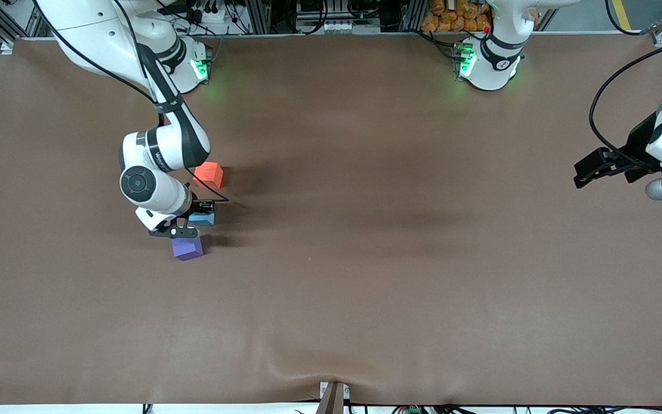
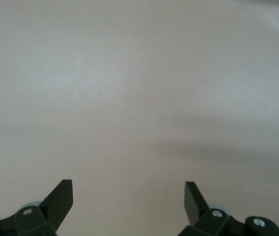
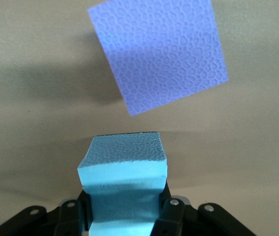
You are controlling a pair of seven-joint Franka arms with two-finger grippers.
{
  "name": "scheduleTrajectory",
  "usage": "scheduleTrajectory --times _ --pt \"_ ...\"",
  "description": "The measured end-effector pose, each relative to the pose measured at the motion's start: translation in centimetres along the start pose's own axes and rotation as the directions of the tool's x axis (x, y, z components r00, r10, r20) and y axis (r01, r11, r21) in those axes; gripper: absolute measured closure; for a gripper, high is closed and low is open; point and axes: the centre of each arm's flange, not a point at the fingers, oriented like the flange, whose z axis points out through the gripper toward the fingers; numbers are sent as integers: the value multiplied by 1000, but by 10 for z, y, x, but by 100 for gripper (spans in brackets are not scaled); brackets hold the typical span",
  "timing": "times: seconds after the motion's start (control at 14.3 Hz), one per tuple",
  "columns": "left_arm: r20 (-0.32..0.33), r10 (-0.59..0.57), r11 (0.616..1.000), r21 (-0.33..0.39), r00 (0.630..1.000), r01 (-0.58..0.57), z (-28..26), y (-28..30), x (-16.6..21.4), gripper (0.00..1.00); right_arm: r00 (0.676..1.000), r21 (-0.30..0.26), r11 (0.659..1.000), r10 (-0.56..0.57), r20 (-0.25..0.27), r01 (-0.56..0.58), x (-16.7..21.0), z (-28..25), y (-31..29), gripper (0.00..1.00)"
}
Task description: Place blue block between orange and purple blocks
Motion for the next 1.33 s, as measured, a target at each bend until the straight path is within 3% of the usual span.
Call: scheduleTrajectory --times 0.28,0.42,0.63,0.7,1.05,1.33 --pt "8 8 1000 -1 1000 -8 2 5 -1 0 1000 -1 1000 1 6 -1 -4 1 2 48" --pt "14 7 1000 0 1000 -7 -1 4 -4 0 1000 -2 1000 2 9 -1 -5 2 3 33" --pt "22 8 1000 2 1000 -8 -3 4 -7 0 1000 0 1000 1 9 -1 -7 -6 3 4" --pt "22 9 1000 2 1000 -9 -3 4 -7 0 1000 6 1000 0 -3 0 -7 -16 2 0" --pt "19 18 1000 1 1000 -19 -4 9 -8 0 990 69 997 54 -128 -46 -3 -116 37 0" --pt "20 22 1000 0 1000 -22 -4 11 -9 0 992 83 997 14 -122 -4 -18 -172 114 0"
